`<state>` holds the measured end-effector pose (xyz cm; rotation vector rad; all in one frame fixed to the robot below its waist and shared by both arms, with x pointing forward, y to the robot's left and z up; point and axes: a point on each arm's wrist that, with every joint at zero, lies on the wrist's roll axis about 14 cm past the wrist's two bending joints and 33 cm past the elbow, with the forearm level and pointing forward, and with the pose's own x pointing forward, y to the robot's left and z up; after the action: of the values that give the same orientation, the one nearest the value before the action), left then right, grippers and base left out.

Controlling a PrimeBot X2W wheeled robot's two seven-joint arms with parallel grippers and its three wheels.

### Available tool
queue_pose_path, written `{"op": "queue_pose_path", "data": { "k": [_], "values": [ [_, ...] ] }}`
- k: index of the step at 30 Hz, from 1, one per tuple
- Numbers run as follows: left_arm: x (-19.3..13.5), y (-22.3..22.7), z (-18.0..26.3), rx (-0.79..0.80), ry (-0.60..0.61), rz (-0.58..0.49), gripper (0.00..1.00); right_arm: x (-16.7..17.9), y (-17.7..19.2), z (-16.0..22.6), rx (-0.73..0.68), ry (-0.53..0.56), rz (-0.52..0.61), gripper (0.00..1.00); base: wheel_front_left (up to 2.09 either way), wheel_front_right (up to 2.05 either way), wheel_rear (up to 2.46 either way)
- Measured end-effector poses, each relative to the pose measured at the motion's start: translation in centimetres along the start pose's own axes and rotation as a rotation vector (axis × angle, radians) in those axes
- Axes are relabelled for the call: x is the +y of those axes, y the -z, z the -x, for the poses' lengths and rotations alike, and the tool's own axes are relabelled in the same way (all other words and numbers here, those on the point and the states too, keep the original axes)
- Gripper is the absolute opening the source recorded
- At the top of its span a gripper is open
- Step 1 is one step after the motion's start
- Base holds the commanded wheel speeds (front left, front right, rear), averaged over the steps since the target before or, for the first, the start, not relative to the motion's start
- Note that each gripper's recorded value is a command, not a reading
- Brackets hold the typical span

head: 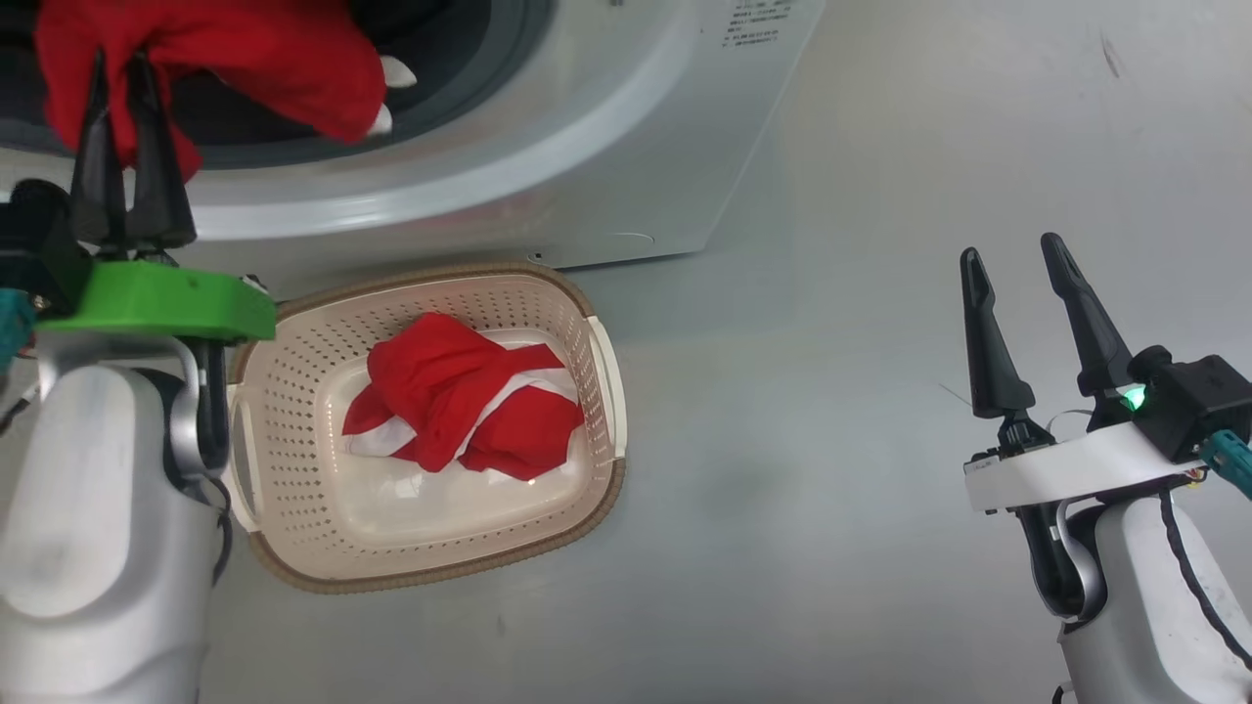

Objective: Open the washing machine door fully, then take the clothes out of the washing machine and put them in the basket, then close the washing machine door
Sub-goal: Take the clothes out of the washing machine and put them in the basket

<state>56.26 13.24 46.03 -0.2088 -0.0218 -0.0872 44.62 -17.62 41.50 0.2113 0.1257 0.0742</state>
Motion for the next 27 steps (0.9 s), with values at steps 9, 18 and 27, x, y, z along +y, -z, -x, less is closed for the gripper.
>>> {"op": "queue_pose_path", "data": {
  "k": [9,18,27],
  "values": [
    [-0.7,-2.8,3.8,-0.055,-0.011,0.028,0.0,1.2,-1.0,1.0,-0.02,-0.024,-0.011,1.0,0.0,0.0,0.0],
    [-1.1,-7.0,6.8,-0.159,-0.023,0.046,0.0,2.6,-1.8,2.1,-0.035,-0.057,-0.02,1.0,0.0,0.0,0.0],
    [-2.1,-9.4,9.3,-0.221,-0.002,0.055,0.0,4.5,-2.0,1.8,-0.043,-0.115,-0.024,1.0,0.0,0.0,0.0]
  ]
}}
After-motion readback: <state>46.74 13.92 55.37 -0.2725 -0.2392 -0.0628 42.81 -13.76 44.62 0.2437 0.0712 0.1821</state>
